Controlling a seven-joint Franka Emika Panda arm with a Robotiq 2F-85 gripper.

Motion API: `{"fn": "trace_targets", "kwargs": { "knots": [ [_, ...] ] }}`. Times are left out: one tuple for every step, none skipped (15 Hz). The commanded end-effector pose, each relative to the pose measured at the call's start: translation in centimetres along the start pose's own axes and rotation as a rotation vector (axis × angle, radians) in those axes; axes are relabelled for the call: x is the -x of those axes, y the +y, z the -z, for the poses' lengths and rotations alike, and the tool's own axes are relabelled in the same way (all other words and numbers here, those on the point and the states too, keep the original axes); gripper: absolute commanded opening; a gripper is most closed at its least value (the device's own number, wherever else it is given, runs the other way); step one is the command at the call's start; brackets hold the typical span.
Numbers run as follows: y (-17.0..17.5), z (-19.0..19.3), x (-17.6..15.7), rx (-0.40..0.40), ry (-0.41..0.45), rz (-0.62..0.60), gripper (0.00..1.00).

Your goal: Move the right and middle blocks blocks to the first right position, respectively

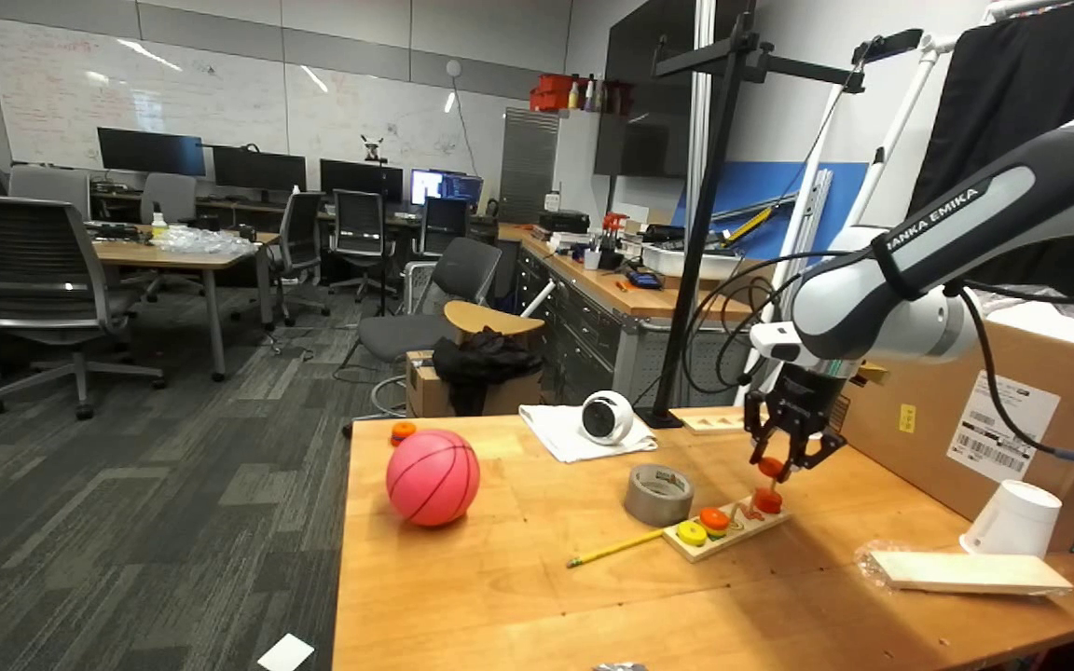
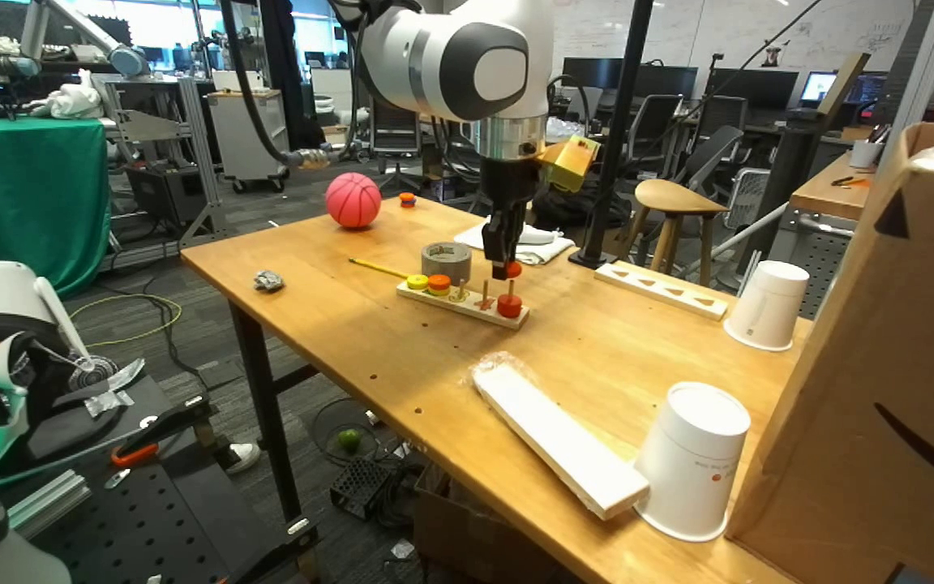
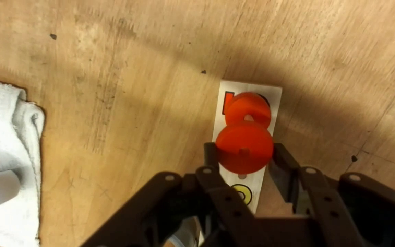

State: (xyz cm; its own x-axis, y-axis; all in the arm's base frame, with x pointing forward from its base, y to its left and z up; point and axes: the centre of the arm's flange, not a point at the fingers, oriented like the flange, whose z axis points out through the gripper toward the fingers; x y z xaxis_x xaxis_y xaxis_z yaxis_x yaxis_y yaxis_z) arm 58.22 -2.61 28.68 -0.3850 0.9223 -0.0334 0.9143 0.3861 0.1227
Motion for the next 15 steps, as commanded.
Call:
{"fn": "trace_targets", "kwargs": {
  "knots": [
    [0.2,0.5,0.0,0.007,-0.016,-0.011,0.24],
    [0.1,0.2,0.0,0.000,-0.011,-0.017,0.24],
    [0.0,0.0,0.0,-0.005,-0.010,-0.019,0.24],
    [-0.1,-0.3,0.1,-0.012,-0.014,-0.023,0.24],
    [-0.2,-0.5,0.2,-0.016,-0.013,-0.026,0.24],
    [-0.3,-0.6,0.3,-0.019,-0.011,-0.031,0.24],
    [-0.4,-0.8,0.4,-0.021,-0.010,-0.035,0.24],
    [-0.3,-0.7,0.5,-0.020,-0.013,-0.038,0.24],
    [-0.3,-0.7,0.5,-0.020,-0.014,-0.039,0.24],
    [-0.3,-0.6,0.6,-0.019,-0.016,-0.042,0.24],
    [-0.3,-0.6,0.7,-0.018,-0.017,-0.045,0.24],
    [-0.4,-0.5,0.8,-0.018,-0.018,-0.048,0.24],
    [-0.4,-0.5,0.9,-0.017,-0.018,-0.050,0.24],
    [-0.4,-0.5,0.9,-0.018,-0.020,-0.052,0.24],
    [-0.5,-0.5,1.0,-0.018,-0.021,-0.054,0.24]
  ]
}}
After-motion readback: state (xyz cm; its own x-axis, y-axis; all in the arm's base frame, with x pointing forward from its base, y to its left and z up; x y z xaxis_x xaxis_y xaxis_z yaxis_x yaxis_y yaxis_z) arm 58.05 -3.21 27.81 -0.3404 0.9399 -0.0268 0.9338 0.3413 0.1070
